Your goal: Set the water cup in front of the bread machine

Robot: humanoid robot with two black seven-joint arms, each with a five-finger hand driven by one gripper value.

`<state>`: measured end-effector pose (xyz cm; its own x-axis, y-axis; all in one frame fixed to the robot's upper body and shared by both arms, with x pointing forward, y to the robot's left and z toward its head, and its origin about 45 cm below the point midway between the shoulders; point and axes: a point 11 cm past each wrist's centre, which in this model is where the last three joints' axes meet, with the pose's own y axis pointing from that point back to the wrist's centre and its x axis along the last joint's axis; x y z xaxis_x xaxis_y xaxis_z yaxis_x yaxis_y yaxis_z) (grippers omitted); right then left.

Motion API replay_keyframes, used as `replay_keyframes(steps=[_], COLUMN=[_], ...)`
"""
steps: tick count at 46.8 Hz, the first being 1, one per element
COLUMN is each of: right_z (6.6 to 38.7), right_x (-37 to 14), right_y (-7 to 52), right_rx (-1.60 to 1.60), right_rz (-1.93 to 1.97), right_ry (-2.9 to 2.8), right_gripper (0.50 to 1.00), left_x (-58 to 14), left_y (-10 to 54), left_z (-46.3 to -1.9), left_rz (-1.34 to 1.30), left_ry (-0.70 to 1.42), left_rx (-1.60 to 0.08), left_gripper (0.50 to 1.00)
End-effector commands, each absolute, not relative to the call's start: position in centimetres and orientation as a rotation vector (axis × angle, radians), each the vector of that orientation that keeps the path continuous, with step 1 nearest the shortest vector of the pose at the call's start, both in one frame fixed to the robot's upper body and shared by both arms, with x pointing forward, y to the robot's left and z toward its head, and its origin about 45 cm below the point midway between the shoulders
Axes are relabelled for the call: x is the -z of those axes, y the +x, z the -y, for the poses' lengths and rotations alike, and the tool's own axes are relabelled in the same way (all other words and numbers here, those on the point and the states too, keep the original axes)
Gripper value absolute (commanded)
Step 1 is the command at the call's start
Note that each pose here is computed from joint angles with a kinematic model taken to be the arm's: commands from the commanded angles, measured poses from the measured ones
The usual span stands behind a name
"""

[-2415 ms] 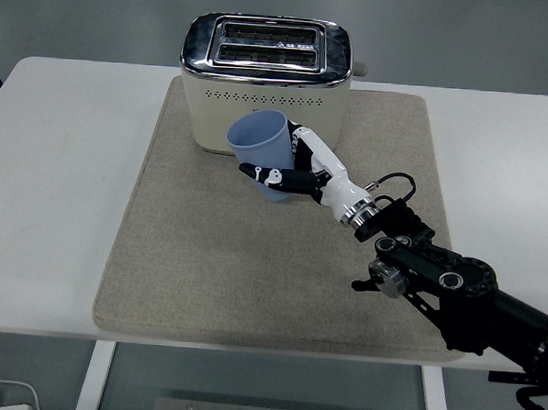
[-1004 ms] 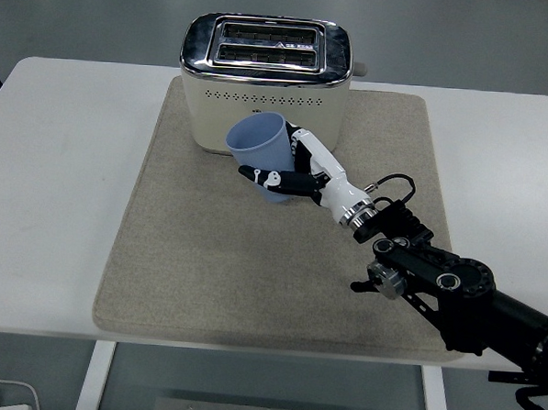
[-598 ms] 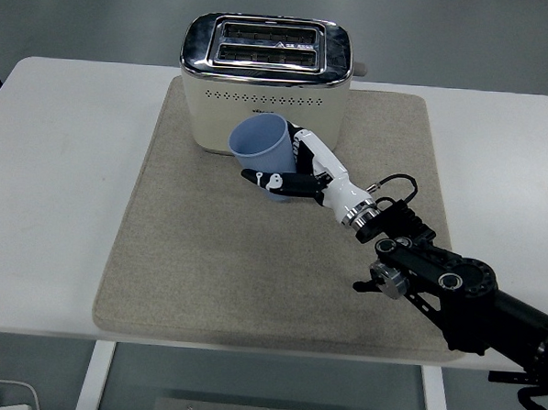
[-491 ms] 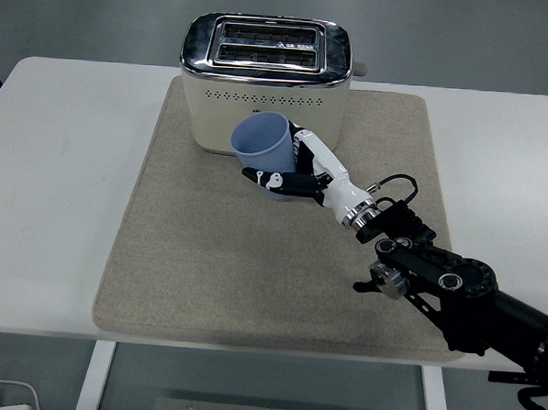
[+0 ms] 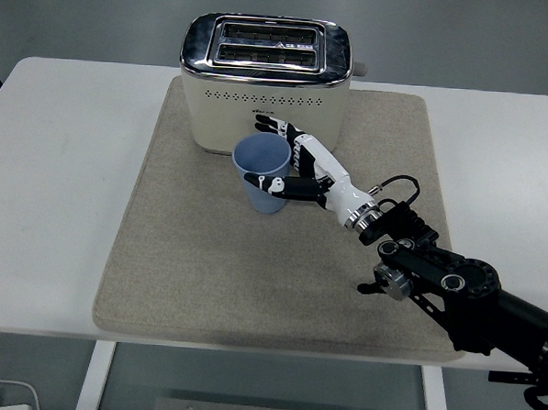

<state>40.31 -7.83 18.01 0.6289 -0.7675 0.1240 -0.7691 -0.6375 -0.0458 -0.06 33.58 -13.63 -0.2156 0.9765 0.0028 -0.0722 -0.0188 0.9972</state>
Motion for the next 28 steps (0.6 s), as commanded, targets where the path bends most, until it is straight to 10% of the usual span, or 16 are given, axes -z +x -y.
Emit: replay_keyframes(steps=[1,28], right_z=[8.9,13.0], right_x=[-18.0,-20.5], right_y=[40.7,40.4], right_rx=[-0.217,-0.274], right_rz=[1.348,1.362], right_ry=[2.806,2.821], right_gripper=[0.909,0.913], left_x=[13.6,13.6], left_y=[-0.1,0.0], left_z=[-33.6,-33.6], left_rz=[-1.305,-1.304], left_ry=[1.052,1.051], left_rx=[-1.409,-1.409], left_gripper=[1.0,1.0])
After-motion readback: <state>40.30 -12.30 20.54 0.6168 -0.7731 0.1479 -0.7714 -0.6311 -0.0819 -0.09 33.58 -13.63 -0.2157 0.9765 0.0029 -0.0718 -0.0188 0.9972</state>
